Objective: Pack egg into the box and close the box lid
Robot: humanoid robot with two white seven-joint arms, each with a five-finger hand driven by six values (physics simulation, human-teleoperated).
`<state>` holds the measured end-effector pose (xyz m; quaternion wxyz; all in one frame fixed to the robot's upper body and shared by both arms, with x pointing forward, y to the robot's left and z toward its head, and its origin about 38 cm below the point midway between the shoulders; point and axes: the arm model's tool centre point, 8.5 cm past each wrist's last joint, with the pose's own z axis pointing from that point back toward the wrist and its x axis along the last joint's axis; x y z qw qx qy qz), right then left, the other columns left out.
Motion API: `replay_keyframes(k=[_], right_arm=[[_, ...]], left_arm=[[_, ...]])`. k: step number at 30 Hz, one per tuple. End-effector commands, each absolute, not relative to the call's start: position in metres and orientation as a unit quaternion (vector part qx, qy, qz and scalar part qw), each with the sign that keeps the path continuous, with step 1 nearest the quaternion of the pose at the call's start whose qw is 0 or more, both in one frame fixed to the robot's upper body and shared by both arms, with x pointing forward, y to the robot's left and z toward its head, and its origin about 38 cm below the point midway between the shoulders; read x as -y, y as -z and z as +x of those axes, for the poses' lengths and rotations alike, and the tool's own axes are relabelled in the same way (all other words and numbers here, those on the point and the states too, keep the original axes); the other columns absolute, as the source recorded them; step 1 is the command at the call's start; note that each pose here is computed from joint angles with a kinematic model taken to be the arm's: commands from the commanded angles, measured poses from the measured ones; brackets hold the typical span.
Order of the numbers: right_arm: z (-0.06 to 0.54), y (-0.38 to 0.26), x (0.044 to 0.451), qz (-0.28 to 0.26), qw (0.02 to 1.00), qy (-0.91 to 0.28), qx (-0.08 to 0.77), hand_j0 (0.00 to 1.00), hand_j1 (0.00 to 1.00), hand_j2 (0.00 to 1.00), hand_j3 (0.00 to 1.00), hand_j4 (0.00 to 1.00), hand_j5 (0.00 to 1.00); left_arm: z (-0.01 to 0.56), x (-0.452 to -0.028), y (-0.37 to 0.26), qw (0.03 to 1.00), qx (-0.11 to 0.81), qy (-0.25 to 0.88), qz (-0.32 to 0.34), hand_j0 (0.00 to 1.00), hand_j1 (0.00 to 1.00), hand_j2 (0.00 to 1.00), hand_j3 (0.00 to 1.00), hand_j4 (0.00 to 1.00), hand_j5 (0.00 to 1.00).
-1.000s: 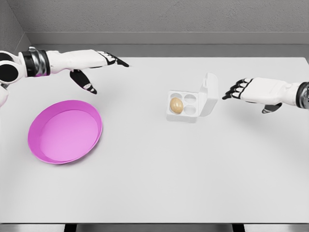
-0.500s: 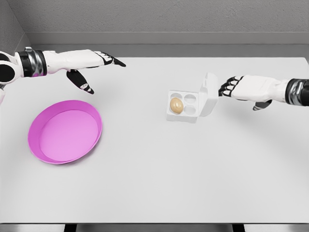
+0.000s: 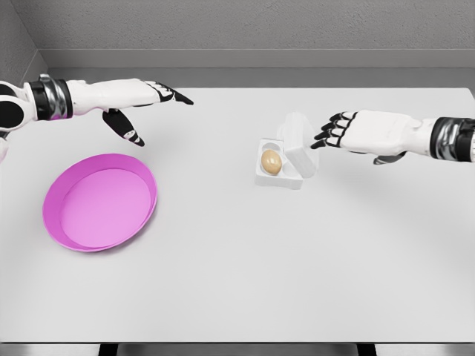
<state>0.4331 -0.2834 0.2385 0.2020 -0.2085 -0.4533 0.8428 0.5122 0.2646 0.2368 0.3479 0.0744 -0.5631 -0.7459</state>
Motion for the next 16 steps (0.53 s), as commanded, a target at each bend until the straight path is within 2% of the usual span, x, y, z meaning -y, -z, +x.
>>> replay_keyframes(k=[1,7,9,12,16], right_arm=[[0.431,-0.241,0.279,-0.207,0.195,-0.842,0.459,1.00,1.00,1.00,1.00,1.00,1.00],[0.424,-0.246,0.264,-0.192,0.179,-0.839,0.477,1.00,1.00,1.00,1.00,1.00,1.00],[0.433,-0.253,0.280,-0.203,0.205,-0.825,0.487,1.00,1.00,1.00,1.00,1.00,1.00],[0.444,-0.259,0.308,-0.190,0.262,-0.790,0.521,1.00,1.00,1.00,1.00,1.00,1.00],[0.444,-0.258,0.309,-0.190,0.264,-0.790,0.519,1.00,1.00,1.00,1.00,1.00,1.00]], left_arm=[[0.512,-0.265,-0.238,0.350,0.565,0.743,0.074,1.00,1.00,1.00,1.00,1.00,1.00],[0.513,-0.265,-0.238,0.351,0.566,0.742,0.074,1.00,1.00,1.00,1.00,1.00,1.00],[0.513,-0.265,-0.238,0.350,0.566,0.743,0.074,1.00,1.00,1.00,1.00,1.00,1.00],[0.514,-0.270,-0.235,0.359,0.564,0.740,0.075,1.00,1.00,1.00,1.00,1.00,1.00],[0.521,-0.285,-0.220,0.394,0.554,0.730,0.076,1.00,1.00,1.00,1.00,1.00,1.00]])
